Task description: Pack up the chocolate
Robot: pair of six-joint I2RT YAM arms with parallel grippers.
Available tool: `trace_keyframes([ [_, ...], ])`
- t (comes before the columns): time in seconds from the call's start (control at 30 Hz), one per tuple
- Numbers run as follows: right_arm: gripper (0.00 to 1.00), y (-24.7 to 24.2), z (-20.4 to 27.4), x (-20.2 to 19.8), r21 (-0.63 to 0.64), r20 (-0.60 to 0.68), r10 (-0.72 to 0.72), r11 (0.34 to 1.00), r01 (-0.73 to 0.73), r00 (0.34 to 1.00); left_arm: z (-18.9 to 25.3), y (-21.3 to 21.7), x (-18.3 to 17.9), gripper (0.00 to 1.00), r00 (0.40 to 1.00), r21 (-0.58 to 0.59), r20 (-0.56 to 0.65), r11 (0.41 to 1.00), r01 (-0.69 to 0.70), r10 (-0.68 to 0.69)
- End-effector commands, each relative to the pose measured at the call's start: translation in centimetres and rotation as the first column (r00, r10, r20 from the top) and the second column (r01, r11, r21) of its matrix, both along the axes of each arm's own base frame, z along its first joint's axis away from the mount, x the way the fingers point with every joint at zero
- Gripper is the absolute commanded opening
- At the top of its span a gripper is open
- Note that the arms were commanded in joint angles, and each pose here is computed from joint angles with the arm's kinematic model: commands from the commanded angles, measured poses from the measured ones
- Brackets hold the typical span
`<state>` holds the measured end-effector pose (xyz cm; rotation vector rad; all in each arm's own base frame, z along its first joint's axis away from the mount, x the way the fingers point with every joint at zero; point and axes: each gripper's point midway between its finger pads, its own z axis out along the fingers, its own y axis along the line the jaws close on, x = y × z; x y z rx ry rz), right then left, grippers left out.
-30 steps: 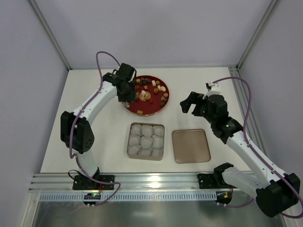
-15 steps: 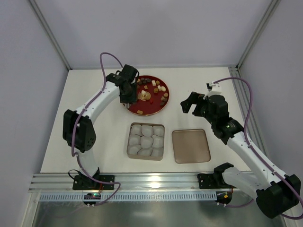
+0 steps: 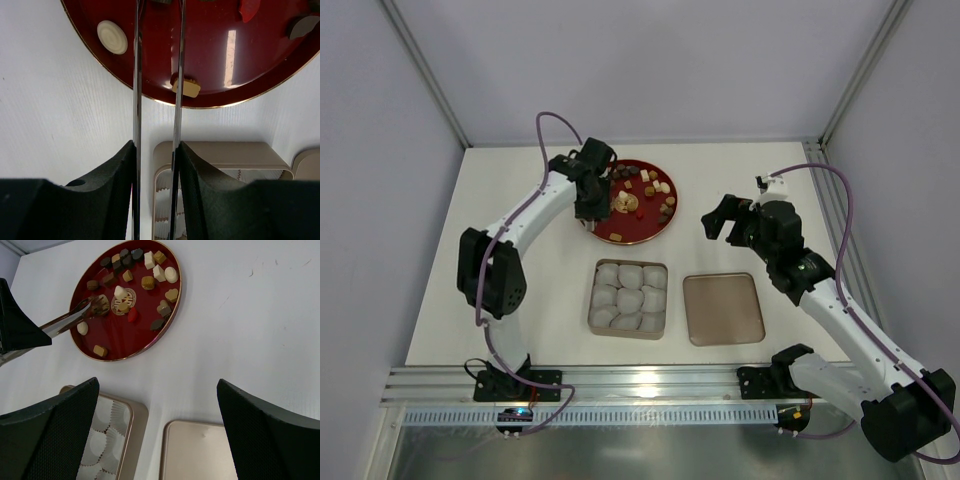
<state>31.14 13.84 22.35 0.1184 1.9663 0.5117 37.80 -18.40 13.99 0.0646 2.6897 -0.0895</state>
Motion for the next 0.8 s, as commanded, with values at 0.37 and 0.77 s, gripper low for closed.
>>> trace_keyframes([
  [0.37, 1.00, -0.3, 1.2, 0.3, 0.006, 0.039, -0.016, 1.000, 0.016, 0.999, 2.3, -0.4, 0.7, 0.28, 0.999, 0.001, 0.050, 1.000, 0.018, -0.018],
  [0.77, 1.00, -0.1, 0.8, 0.5, 0.008, 0.029, -0.015, 1.000, 0.014, 0.999, 5.9, -0.5, -0.3, 0.27, 0.996, -0.034, 0.083, 0.999, 0.036, -0.033],
])
